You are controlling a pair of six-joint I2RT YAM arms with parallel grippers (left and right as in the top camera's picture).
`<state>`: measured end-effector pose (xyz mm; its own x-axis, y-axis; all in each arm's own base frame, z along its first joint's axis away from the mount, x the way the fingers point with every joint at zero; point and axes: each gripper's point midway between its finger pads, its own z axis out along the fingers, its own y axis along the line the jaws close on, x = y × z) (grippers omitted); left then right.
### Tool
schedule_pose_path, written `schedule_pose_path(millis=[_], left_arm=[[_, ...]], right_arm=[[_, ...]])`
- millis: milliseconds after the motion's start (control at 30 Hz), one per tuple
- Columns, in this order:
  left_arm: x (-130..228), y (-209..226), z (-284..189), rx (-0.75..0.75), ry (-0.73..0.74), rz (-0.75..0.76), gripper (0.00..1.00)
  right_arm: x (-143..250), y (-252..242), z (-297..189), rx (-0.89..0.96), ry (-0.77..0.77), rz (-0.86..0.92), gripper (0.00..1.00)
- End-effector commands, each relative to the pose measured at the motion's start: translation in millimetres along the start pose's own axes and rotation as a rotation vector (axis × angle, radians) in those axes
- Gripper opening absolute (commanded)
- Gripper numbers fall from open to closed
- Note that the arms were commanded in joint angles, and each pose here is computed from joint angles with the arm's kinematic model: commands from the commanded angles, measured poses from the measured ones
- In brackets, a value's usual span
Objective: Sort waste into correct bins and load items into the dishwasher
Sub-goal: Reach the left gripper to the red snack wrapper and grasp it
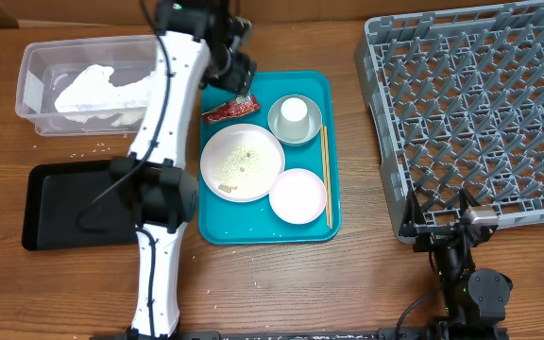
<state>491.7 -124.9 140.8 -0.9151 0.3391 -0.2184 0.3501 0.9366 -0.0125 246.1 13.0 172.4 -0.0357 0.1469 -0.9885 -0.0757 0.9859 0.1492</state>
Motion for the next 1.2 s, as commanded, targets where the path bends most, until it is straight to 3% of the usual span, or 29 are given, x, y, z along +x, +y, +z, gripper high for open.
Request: schedule_pose_path(millis=[0,500,867,1167], left_arm=[[11.1,14.8,15.7,-0.119,0.065,0.079,0.79],[18.7,11.8,84.9,-0.101,0.094,0.242,0.74],[6.3,14.2,103.0,-0.115,0.029,0.239,0.75],[13.0,0.9,112.8,-0.038,0.036,0.268,0.75]], right_arm=[[2.1,-0.5,0.1,0.002,-0.003,0.000,1.00],[2.1,-0.5,0.1,0.002,-0.003,0.000,1.00],[2.1,-0.5,0.1,0.002,-0.003,0.000,1.00],[2.1,-0.5,0.1,0.002,-0.003,0.000,1.00]])
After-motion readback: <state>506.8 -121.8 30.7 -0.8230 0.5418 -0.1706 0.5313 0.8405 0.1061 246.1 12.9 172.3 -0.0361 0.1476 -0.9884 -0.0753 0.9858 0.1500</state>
